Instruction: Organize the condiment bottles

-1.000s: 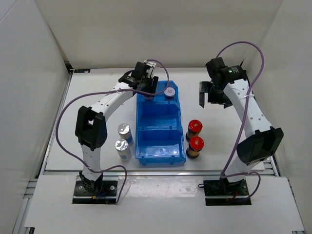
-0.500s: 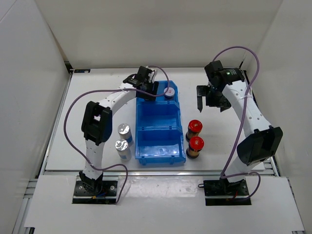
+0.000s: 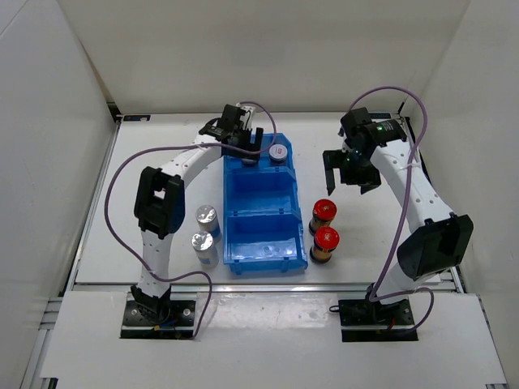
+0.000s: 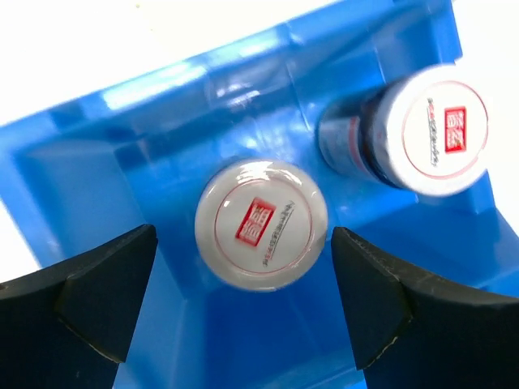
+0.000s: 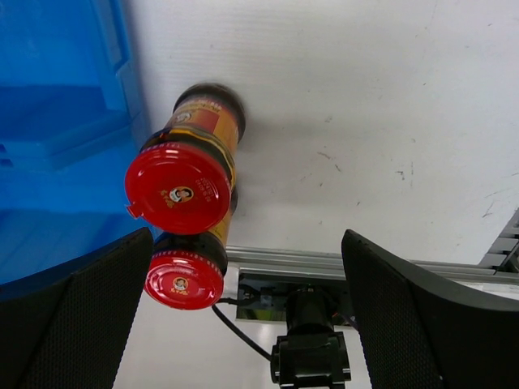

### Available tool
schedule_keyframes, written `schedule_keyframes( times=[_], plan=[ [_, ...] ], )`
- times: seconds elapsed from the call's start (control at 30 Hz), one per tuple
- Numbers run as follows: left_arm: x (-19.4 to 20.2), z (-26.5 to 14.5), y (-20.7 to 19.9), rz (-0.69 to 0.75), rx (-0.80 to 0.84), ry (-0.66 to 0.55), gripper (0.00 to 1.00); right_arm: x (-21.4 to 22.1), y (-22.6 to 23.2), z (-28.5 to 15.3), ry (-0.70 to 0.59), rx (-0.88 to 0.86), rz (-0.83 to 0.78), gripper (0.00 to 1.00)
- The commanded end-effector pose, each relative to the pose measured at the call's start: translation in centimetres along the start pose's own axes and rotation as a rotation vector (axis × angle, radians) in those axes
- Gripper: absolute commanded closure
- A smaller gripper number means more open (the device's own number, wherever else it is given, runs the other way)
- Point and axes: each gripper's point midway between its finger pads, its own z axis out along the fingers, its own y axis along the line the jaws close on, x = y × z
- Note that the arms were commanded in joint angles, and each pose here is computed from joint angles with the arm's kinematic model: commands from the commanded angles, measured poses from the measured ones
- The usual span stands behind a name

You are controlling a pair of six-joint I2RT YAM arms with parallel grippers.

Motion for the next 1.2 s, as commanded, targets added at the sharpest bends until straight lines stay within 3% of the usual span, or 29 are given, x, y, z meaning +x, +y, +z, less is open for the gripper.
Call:
schedule_keyframes(
  times=[0.0, 0.17, 0.3, 0.43, 0.57, 0.8, 1.17],
  plan=[
    [-4.6, -2.4, 0.7, -0.02, -0.012, -0.125, 0.0, 0.5, 0.6, -0.6, -0.011, -0.054, -0.021, 0.0],
    [-9.6, -5.9, 0.6, -0.042, -0.037, -0.259, 0.0, 1.1, 0.7, 0.4, 0.022, -0.059, -0.021, 0.0],
    [-13.4, -11.3, 0.8, -0.062, -0.068, -0.389, 0.0, 1.1, 0.7, 1.0, 0.035, -0.056, -0.012, 0.0],
    [-14.4, -16.3, 1.6, -0.053, -0.116, -0.467, 0.0, 1.5, 0.4, 1.4, 0.044, -0.017, 0.01, 0.0],
    [-10.9, -19.5, 3.3, -0.065, -0.151, -0.43, 0.0, 1.7, 1.1, 1.9, 0.053, -0.013, -0.008, 0.0],
    [-0.3, -21.4, 7.5, -0.066, -0.278, -0.267, 0.0, 1.5, 3.2, 2.7, 0.037, -0.084, -0.027, 0.0],
    [5.7, -22.1, 9.2, -0.099, -0.337, -0.163, 0.0, 3.8, 4.3, 7.1, 0.187, -0.077, -0.032, 0.0]
  ],
)
